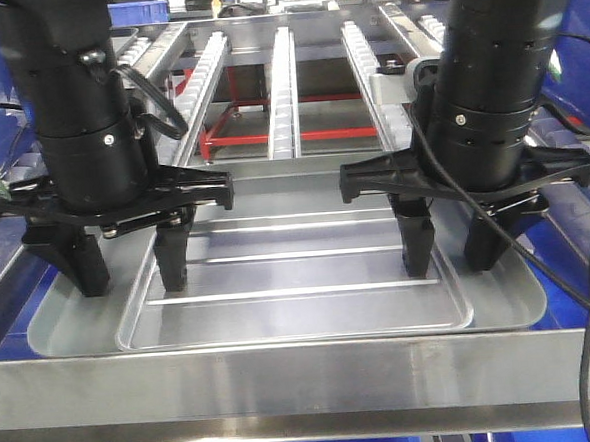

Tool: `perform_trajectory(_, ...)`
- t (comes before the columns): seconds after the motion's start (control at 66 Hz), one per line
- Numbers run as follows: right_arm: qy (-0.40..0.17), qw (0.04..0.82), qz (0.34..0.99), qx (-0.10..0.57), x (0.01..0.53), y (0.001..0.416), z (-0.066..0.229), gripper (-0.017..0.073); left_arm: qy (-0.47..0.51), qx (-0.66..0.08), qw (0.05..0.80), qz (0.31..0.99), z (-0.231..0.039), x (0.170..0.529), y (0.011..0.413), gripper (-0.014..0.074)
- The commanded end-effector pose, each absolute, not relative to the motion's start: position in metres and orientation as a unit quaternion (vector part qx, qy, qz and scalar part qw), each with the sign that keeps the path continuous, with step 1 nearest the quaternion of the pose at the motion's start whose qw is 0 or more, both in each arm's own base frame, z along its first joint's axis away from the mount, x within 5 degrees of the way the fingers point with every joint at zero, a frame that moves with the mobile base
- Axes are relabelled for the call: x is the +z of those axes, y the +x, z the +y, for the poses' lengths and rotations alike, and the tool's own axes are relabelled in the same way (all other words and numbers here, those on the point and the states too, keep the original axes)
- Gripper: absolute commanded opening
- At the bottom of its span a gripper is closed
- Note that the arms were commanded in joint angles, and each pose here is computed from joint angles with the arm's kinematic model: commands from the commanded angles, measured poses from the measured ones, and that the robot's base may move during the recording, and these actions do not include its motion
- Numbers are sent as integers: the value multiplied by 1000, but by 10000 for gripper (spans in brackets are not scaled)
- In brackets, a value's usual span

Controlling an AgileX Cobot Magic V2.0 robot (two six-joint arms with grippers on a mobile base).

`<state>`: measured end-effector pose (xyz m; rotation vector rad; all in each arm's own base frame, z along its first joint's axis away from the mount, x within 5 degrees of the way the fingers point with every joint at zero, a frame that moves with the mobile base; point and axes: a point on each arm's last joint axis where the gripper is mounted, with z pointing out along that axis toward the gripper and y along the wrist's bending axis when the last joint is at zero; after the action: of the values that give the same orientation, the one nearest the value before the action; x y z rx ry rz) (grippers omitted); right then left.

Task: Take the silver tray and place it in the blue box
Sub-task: 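Close both grippers on the opposite side rims of the tray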

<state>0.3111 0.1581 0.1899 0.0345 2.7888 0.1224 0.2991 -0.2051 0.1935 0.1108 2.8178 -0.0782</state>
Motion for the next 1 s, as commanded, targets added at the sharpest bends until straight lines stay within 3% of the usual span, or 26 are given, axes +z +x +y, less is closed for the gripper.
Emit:
perform_trajectory(0.0,8,218,974,65,214,316,159,426,38,-54,195,979,-210,212,302,317)
perform_trajectory(0.667,7,227,971,70,214,318,160,426,36,-43,181,982,-208,211,299,314)
perform_trajectory(0.848,7,227,971,70,214,318,160,419,36,-43,181,982,-208,211,299,202)
perform_trajectory(0.985,7,227,971,70,214,318,160,293,36,-43,181,982,-208,211,299,91)
